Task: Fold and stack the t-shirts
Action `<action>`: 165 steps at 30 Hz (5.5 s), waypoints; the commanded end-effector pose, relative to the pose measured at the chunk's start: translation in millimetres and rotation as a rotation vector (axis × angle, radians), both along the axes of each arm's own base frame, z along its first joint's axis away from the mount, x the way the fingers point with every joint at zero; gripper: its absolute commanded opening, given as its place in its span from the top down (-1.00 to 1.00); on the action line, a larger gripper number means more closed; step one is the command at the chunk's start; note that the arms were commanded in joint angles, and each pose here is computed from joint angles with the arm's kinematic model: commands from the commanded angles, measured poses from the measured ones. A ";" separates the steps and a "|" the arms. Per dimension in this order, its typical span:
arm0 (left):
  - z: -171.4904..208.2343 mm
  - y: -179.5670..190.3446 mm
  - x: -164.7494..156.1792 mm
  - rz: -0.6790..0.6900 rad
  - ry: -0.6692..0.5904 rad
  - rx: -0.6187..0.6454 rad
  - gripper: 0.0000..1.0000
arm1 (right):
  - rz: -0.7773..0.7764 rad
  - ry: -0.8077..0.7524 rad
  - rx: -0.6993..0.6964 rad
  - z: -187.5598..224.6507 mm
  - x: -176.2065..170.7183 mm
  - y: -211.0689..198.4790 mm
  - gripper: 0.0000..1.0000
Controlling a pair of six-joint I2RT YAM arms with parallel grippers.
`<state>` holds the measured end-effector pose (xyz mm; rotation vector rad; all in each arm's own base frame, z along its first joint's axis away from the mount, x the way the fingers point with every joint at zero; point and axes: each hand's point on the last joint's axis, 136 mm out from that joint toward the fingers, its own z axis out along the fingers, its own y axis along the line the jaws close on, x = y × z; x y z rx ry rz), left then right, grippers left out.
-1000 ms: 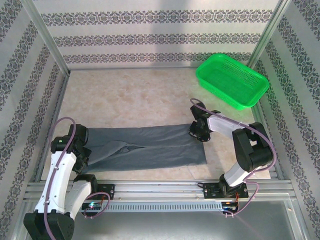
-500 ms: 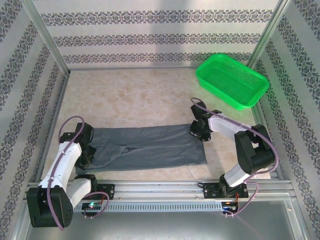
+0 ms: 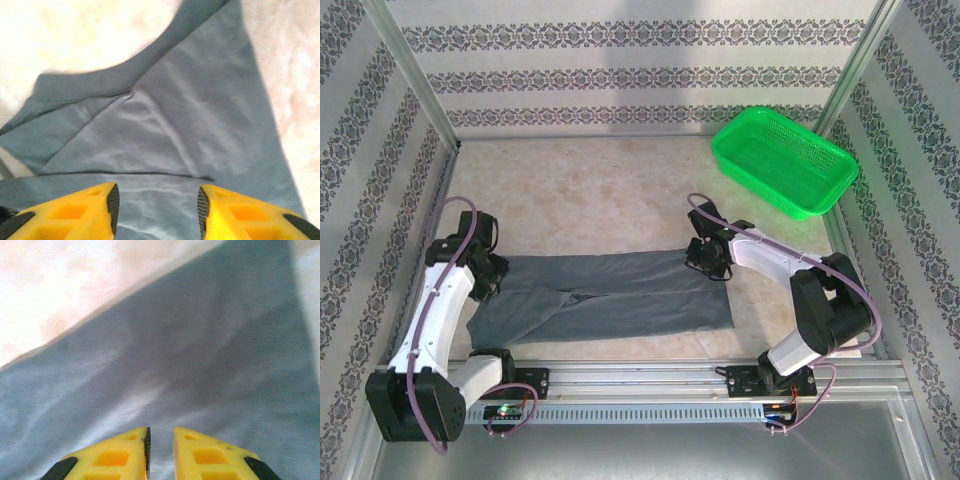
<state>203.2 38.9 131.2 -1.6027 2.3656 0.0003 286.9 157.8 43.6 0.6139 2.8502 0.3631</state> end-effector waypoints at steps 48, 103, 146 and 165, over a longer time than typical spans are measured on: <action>-74.4 -79.2 229.6 -0.799 -0.362 -0.349 0.15 | 0.266 -0.194 0.503 110.9 145.6 89.2 0.09; -81.2 -188.1 109.8 -0.379 -0.187 -0.553 0.73 | 0.315 -0.159 0.566 106.6 86.6 122.8 0.12; -108.3 10.2 110.3 -0.473 -0.107 -0.173 0.40 | 0.566 -0.241 0.712 126.8 31.5 209.5 0.06; -104.4 5.2 88.2 -0.519 -0.084 -0.163 0.12 | 0.564 -0.238 0.724 128.4 35.5 215.8 0.06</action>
